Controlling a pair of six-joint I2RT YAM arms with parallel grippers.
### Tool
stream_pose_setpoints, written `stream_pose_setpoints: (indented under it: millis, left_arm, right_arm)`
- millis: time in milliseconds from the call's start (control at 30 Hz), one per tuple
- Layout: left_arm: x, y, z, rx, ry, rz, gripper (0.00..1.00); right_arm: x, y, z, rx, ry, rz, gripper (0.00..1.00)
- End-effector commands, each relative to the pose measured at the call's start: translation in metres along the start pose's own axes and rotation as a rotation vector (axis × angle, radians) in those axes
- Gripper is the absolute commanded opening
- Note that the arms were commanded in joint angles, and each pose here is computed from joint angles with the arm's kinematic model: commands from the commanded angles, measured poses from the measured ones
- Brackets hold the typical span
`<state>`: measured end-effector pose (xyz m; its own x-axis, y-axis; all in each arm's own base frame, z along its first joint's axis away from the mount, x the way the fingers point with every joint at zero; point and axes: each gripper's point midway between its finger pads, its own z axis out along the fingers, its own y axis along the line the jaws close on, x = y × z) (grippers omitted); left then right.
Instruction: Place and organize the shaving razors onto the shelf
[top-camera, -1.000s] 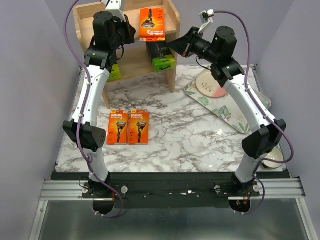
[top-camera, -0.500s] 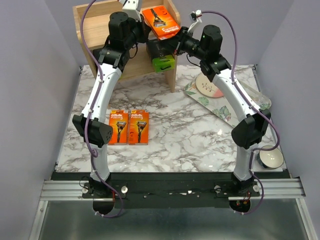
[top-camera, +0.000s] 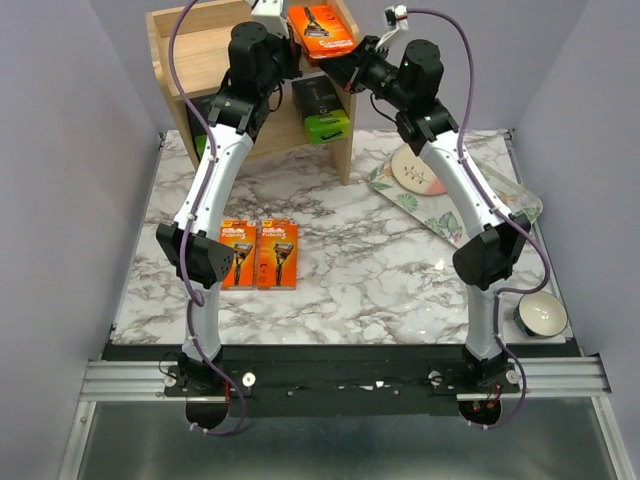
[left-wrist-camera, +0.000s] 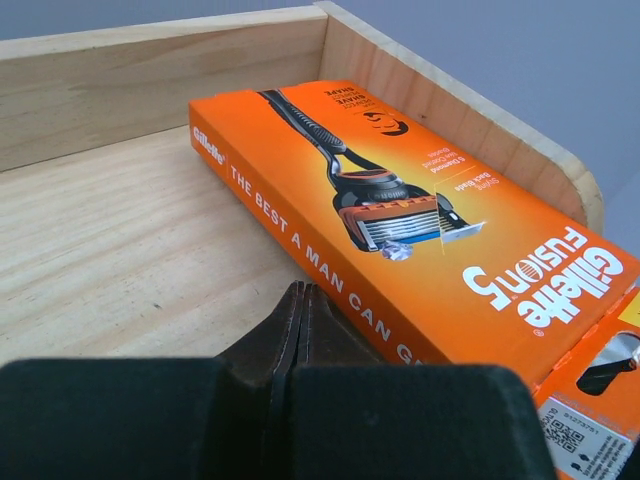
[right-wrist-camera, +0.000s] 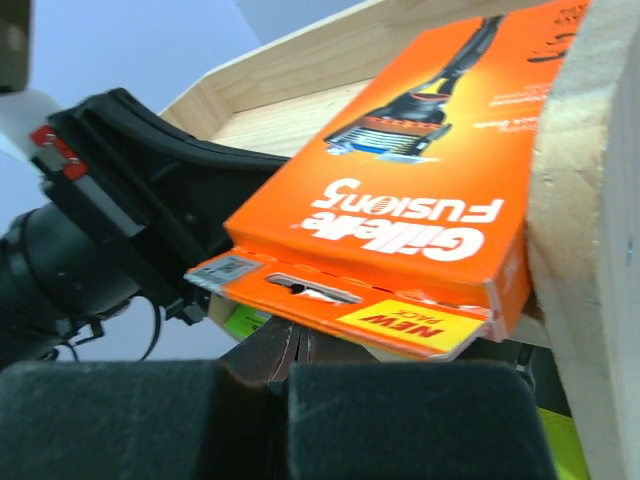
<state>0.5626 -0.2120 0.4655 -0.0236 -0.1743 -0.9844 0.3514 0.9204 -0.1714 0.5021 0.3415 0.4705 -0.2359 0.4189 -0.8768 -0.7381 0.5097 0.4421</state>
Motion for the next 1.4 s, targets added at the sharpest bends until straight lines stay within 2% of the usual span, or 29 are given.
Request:
stream_pose_setpoints:
  millis: [0,133,400,667,933,1033,1167,1267,1300,1333,1367]
  left_arm:
    - [0.022,0.007,0.010,-0.066,0.039,0.024,0.03]
    - [0.021,0.030,-0.003,-0.206,0.052,0.066,0.03]
    - [0.018,0.049,-0.030,-0.304,0.087,0.131,0.03]
    - [0.003,0.017,-0.010,-0.163,0.013,0.097,0.02]
    - [0.019,-0.010,0.011,-0.073,0.010,0.108,0.02]
    - [0.023,-0.004,0.013,-0.116,0.014,0.137,0.02]
    - [0.026,0.023,0.004,-0.263,0.032,0.182,0.02]
    - [0.014,0.042,-0.020,-0.361,0.043,0.194,0.02]
    - [0.010,0.048,-0.034,-0.391,0.049,0.195,0.02]
    - [0.005,0.056,-0.044,-0.440,0.044,0.195,0.02]
    - [-0.001,0.061,-0.054,-0.471,0.035,0.194,0.02]
  right_arm:
    - [0.004,-0.017,0.009,0.052,-0.026,-0.032,0.00]
    - [0.006,-0.022,0.013,0.073,-0.033,-0.030,0.01]
    - [0.006,-0.027,0.018,0.081,-0.043,-0.022,0.01]
    - [0.016,-0.023,0.018,0.073,-0.018,0.008,0.01]
    - [0.026,-0.034,0.020,0.113,-0.004,-0.012,0.01]
    - [0.025,-0.030,0.018,0.103,0.004,-0.019,0.00]
    - [0.037,-0.023,0.007,0.081,0.064,-0.006,0.01]
    - [0.039,0.001,-0.009,0.012,0.104,0.002,0.01]
    - [0.057,-0.003,-0.014,0.006,0.147,0.017,0.01]
    - [0.044,0.013,-0.023,-0.032,0.128,0.001,0.02]
    - [0.046,0.019,-0.028,-0.052,0.142,0.006,0.18]
